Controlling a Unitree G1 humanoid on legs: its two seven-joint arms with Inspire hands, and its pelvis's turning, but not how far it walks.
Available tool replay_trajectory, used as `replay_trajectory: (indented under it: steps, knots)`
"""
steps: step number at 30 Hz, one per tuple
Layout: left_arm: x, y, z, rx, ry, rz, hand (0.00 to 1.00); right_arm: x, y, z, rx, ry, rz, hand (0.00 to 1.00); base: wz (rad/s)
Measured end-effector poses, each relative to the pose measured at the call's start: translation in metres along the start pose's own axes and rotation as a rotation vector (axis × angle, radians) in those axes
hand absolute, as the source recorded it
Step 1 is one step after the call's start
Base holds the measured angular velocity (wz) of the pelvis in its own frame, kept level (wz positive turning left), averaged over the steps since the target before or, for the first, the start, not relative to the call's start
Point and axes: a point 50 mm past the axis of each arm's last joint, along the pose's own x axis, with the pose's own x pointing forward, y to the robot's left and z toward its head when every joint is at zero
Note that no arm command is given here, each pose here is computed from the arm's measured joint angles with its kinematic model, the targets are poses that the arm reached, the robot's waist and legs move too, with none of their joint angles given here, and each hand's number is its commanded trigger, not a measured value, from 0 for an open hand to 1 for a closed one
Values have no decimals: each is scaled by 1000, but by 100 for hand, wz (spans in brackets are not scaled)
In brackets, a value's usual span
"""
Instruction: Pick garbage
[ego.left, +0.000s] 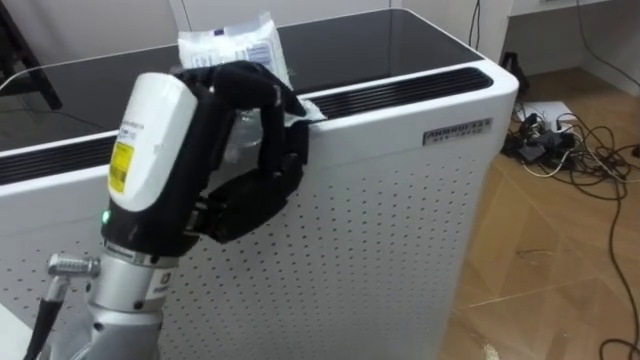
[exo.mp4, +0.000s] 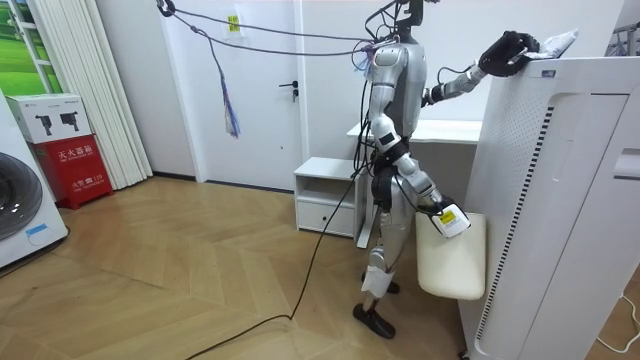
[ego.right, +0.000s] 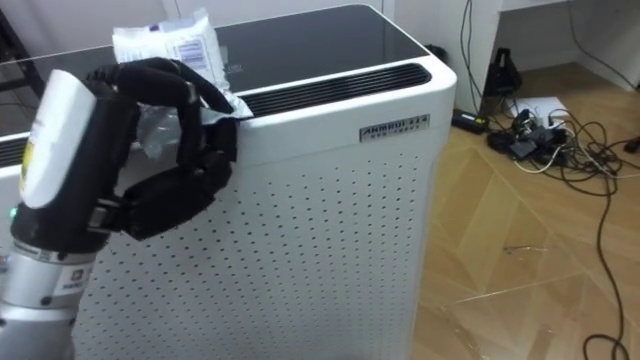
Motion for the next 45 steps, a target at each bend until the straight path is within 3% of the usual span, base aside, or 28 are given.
replay_trajectory:
  steps: [7, 11, 15, 18, 24, 26, 33, 38, 45]
  knots:
    - [5, 10, 5, -419, 16, -8, 100, 0, 2, -2, -1, 6, 7, 100, 2]
    - [7, 11, 7, -735, -8, -39, 100, 2, 11, 0, -5, -1, 36, 100, 3]
    - [8, -2, 16, -1039, -71, -146, 100, 4, 17, 1, -24, -4, 62, 100, 0]
    - [10, -15, 25, -1183, -100, -251, 100, 4, 22, 0, -38, 0, 78, 100, -1]
    - [7, -37, 37, -1257, -123, -494, 100, 4, 23, -1, -47, 7, 79, 100, -3]
    - [7, -40, 39, -1288, -131, -524, 100, 4, 25, -2, -50, 11, 82, 100, 0]
    - [14, -34, 50, -1474, -249, -455, 100, 5, 31, -3, -56, 14, 105, 100, 0]
    - [17, -34, 56, -1492, -300, -454, 100, 6, 35, -4, -47, 19, 112, 100, 0]
    - [12, -41, 51, -1420, -241, -513, 100, 7, 39, -5, -57, 30, 123, 100, -4]
